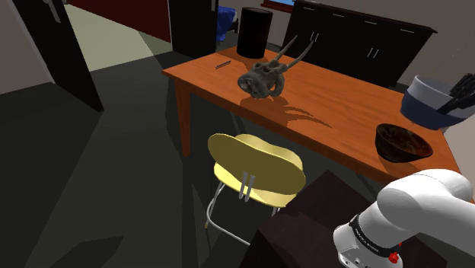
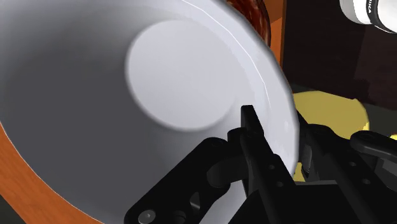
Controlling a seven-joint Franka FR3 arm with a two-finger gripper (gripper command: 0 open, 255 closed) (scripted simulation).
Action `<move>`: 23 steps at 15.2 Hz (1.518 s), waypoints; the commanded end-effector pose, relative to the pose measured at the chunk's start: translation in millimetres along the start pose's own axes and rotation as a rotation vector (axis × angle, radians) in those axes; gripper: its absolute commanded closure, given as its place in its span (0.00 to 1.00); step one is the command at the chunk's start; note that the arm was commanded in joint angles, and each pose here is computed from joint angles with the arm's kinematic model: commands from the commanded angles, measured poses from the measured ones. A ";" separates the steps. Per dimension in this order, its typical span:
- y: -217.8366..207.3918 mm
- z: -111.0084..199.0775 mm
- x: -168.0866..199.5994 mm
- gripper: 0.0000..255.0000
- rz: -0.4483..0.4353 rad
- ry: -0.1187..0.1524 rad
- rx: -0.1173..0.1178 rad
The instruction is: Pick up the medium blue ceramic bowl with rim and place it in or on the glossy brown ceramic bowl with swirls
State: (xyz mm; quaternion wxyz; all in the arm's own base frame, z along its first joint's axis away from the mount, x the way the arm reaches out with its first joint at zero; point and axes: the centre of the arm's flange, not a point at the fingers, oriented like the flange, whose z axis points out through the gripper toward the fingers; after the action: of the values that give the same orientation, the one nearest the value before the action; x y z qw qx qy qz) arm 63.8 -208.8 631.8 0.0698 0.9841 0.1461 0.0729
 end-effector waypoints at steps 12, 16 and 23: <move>-11.1 67.1 -11.1 1.00 0.000 0.000 -0.001; -14.0 84.6 -13.3 1.00 0.000 0.000 -0.001; -14.0 84.6 -13.3 1.00 0.000 0.000 -0.001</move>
State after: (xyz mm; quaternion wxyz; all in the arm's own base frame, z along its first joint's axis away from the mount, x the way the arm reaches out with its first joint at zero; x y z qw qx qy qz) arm 61.2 -209.3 544.7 0.0697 0.9841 0.1464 0.0728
